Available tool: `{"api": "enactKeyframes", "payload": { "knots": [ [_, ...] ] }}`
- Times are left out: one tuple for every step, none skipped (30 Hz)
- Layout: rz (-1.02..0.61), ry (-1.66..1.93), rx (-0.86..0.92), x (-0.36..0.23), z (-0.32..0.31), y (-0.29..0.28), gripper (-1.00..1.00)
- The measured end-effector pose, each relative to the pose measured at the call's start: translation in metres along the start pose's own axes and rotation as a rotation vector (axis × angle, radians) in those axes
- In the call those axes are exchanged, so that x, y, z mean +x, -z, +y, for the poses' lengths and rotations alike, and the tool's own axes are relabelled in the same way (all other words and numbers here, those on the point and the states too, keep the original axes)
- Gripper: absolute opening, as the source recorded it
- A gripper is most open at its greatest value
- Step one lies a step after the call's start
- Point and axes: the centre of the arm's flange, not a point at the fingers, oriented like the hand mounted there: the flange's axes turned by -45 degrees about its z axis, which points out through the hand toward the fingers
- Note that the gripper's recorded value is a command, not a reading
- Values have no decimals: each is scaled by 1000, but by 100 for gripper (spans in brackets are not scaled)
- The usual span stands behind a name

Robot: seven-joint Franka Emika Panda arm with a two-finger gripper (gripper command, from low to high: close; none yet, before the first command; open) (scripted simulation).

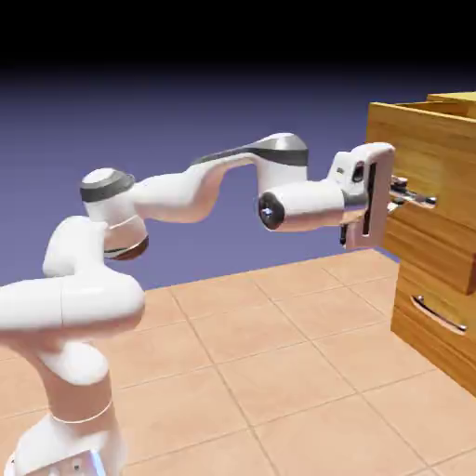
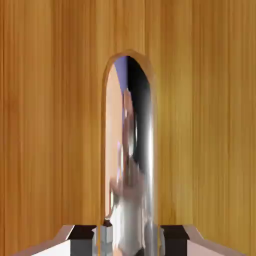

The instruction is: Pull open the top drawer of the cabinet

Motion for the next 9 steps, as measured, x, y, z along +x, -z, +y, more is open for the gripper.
{"api": "enactKeyframes", "payload": {
  "knots": [
    [0,0,0,0,0,11,-100],
    [0,0,0,0,0,23,-100],
    [0,0,0,0,0,34,-100],
    [0,0,0,0,0,46,-100],
    [0,0,0,0,0,58,-100],
    [0,0,0,0,0,69,100],
    [0,0,-3,0,0,69,100],
    [0,0,-3,0,0,69,100],
    [0,1,-3,0,0,82,100]
  ]
}}
